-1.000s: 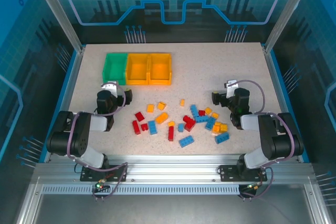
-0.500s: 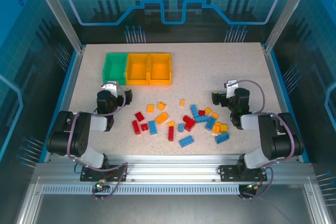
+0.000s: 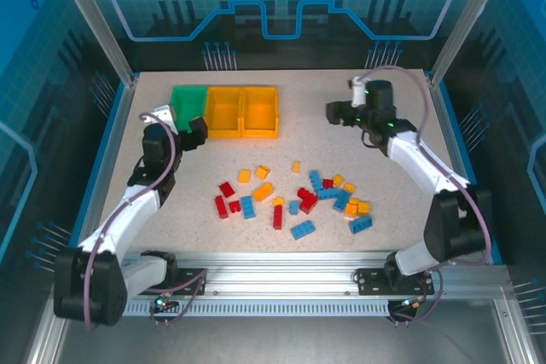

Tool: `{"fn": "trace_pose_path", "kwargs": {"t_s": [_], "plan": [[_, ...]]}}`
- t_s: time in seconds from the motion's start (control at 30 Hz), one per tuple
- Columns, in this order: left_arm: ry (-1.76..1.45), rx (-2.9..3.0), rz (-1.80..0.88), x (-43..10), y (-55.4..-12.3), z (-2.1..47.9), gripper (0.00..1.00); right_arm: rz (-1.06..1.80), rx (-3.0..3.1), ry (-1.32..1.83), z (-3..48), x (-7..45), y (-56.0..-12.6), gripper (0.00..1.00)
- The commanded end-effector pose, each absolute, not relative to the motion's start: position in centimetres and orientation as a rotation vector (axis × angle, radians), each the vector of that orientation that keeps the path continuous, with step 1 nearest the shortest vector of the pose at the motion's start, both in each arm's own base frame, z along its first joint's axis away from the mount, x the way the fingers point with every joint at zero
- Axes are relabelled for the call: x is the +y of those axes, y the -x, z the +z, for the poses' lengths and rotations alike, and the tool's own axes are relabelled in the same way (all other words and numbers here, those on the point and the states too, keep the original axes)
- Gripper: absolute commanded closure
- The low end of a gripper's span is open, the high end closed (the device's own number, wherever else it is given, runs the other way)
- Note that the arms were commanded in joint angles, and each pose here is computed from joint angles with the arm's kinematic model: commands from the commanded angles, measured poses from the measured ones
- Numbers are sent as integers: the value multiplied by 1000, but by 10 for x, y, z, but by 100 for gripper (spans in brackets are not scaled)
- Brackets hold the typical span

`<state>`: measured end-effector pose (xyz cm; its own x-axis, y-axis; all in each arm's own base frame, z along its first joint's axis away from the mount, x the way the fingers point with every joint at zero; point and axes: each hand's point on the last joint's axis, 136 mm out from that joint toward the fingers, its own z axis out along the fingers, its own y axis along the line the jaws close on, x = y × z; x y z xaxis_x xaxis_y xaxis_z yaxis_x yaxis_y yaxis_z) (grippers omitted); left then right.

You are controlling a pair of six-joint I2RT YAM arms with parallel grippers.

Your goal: Sort the legos into containers by color

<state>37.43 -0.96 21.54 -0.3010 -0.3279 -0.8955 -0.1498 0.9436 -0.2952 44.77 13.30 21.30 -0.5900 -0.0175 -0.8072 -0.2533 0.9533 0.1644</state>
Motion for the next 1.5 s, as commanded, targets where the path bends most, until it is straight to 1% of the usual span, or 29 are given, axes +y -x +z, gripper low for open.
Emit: {"fn": "trace_pose_path", "kwargs": {"t_s": [0.0, 0.13, 0.2, 0.27, 0.4, 0.53, 0.7, 0.73, 0.77, 0.87, 0.93, 1.07, 1.2, 1.3, 1.47], "plan": [[447, 2056, -235, -18, -346, 176, 1, 364, 2500, 252, 158, 177, -419, 17], [514, 2097, -223, -16, -329, 167, 1, 409, 2581, 253, 139, 219, -428, 20], [557, 2099, -215, -12, -322, 162, 1, 441, 2618, 262, 130, 240, -432, 23], [579, 2101, -208, -10, -318, 158, 1, 433, 2635, 269, 122, 255, -439, 23], [588, 2126, -219, -12, -313, 149, 1, 460, 2639, 263, 113, 281, -453, 23], [594, 2132, -221, -12, -311, 146, 1, 441, 2649, 255, 102, 294, -468, 25], [597, 2129, -223, -11, -308, 145, 1, 349, 2656, 205, 86, 295, -492, 31], [597, 2130, -224, -11, -308, 144, 1, 348, 2645, 202, 92, 296, -495, 32], [601, 2130, -224, -11, -307, 144, 1, 323, 2665, 200, 77, 296, -499, 34], [602, 2130, -230, -11, -305, 144, 1, 285, 2667, 198, 71, 296, -508, 39], [605, 2132, -232, -12, -304, 143, 1, 263, 2663, 194, 69, 296, -514, 44], [620, 2152, -226, -11, -300, 139, 1, 219, 2660, 167, 67, 290, -520, 62], [635, 2179, -262, -16, -297, 133, 1, 172, 2664, 140, 68, 276, -519, 74], [662, 2198, -275, -18, -293, 128, 1, 153, 2660, 105, 71, 258, -518, 78], [652, 2251, -321, -34, -288, 119, 1, 124, 2632, 85, 85, 224, -508, 79]]}}
